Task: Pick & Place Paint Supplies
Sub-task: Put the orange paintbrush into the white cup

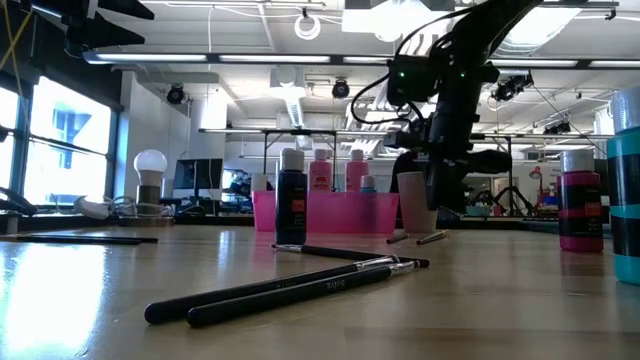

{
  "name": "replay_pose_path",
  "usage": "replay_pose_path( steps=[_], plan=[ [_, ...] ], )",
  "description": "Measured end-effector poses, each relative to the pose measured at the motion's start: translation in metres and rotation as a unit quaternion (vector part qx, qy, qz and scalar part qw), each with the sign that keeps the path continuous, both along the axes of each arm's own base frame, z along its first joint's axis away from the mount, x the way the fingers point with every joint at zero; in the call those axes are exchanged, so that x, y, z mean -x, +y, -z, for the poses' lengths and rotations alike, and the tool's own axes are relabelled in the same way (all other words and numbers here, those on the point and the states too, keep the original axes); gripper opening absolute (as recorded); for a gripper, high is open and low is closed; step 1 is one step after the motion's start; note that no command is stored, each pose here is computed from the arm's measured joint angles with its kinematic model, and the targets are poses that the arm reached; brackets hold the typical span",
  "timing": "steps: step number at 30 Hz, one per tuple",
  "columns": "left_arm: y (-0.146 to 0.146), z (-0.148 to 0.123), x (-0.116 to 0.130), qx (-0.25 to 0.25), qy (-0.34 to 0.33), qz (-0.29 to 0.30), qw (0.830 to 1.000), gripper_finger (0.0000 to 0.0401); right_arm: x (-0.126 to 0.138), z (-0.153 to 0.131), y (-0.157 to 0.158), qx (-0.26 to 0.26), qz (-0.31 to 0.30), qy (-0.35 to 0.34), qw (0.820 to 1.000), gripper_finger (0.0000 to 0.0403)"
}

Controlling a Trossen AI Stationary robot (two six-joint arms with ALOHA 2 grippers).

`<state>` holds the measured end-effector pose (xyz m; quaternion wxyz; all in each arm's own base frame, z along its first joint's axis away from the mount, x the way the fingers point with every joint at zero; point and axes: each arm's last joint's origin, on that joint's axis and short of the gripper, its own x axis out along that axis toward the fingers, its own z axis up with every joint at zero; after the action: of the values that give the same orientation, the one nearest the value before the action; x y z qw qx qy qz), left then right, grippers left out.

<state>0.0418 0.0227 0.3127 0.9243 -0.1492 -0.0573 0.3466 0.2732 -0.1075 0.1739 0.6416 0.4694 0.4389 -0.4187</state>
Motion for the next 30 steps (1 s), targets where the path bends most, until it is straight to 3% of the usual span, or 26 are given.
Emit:
replay_pose_path(
  steps=[3, 9, 17, 25, 30],
  plan=[
    [0.0, 0.0, 0.0, 0.0, 0.0, 0.0, 1.0, 0.0271, -0.0004, -0.0001, -0.0001, 0.015, -0.049, 0.005, 0.999, 0.0003],
    [0.0, 0.0, 0.0, 0.0, 0.0, 0.0, 1.0, 0.0271, -0.0015, -0.0005, 0.0001, 0.005, -0.054, -0.006, 0.999, 0.0003],
    [0.0, 0.0, 0.0, 0.0, 0.0, 0.0, 1.0, 0.0271, 0.0025, 0.0005, -0.0003, 0.003, 0.044, 0.012, 0.999, 0.0011],
    [0.0, 0.0, 0.0, 0.0, 0.0, 0.0, 1.0, 0.0271, 0.0026, 0.0009, 0.0031, -0.023, 0.034, 0.01, 0.999, 0.0045],
    [0.0, 0.001, 0.0, 0.001, 0.006, 0.0, 1.0, 0.0271, 0.0022, 0.0008, 0.0042, 0.014, 0.051, 0.022, 0.998, 0.0081]
  ],
)
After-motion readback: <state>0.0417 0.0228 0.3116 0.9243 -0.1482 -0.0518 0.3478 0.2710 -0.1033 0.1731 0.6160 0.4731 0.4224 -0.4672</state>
